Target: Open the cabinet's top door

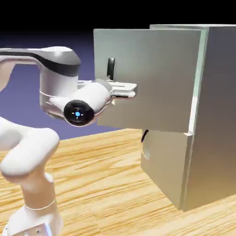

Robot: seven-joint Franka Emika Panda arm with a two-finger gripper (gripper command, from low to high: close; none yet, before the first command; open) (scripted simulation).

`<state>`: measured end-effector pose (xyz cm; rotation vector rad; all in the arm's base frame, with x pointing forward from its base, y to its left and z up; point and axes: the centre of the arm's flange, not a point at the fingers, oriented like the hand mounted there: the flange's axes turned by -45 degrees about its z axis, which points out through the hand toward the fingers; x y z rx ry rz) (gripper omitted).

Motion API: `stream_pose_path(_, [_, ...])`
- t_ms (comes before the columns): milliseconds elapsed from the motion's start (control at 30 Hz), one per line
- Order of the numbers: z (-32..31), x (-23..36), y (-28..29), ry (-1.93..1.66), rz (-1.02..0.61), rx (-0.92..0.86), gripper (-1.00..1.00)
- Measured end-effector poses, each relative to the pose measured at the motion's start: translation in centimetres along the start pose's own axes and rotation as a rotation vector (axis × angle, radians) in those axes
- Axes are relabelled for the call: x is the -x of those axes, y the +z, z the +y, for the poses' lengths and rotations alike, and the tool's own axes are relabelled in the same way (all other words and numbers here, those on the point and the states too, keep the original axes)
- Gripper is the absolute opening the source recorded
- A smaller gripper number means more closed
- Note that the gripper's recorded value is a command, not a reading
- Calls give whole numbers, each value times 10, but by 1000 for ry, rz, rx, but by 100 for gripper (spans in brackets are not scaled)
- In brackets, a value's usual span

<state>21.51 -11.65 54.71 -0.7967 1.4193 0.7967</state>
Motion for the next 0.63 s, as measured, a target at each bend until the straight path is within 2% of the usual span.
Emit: stream_pose_path(633, [-100, 0, -113, 0, 0, 485, -100])
